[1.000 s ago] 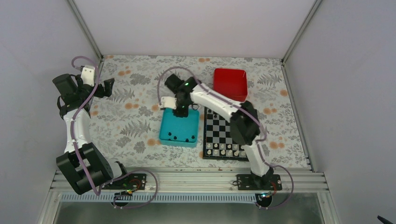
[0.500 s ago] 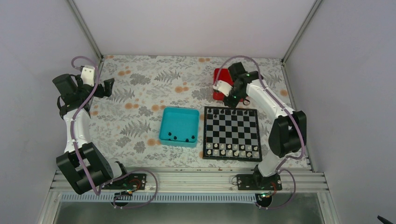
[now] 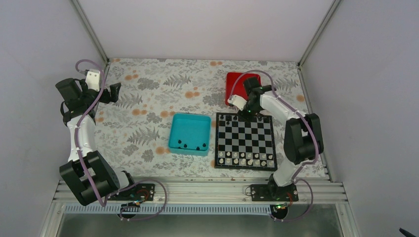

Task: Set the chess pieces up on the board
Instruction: Place the chess piece on the chessboard.

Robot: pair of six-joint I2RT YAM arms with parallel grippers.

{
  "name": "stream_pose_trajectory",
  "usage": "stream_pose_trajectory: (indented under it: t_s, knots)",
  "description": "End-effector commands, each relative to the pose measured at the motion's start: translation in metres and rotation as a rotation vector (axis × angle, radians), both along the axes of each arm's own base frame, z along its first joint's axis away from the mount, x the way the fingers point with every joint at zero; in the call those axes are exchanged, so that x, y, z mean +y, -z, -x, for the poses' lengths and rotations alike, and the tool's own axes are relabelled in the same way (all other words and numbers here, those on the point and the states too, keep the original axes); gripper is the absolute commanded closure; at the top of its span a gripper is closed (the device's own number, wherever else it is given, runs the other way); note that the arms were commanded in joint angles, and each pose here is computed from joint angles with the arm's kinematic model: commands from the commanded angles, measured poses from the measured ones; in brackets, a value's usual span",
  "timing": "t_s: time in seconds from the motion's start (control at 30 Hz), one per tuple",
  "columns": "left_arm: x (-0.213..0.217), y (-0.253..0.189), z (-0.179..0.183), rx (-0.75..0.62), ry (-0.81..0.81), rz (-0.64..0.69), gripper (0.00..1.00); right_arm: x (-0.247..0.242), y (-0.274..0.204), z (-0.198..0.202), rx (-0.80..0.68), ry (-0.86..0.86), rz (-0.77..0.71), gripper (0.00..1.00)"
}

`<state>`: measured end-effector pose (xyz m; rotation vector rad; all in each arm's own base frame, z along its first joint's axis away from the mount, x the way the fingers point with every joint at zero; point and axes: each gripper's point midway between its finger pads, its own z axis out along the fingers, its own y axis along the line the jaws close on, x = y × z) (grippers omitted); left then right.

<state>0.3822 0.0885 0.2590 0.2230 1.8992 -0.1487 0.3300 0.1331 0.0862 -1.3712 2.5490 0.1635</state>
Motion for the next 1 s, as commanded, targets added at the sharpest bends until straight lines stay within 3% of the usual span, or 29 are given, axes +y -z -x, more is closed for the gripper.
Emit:
stream_pose_trajectory:
  t_s: [0.0, 0.97]
  knots:
    - [0.002, -0.006, 0.0, -0.019, 0.001, -0.006, 0.0, 0.0, 0.02, -0.007, 0.011, 0.011, -0.012, 0.92]
    - [0.002, -0.002, -0.002, -0.007, 0.006, -0.001, 0.0, -0.012, 0.047, 0.002, 0.097, 0.025, 0.009, 0.87]
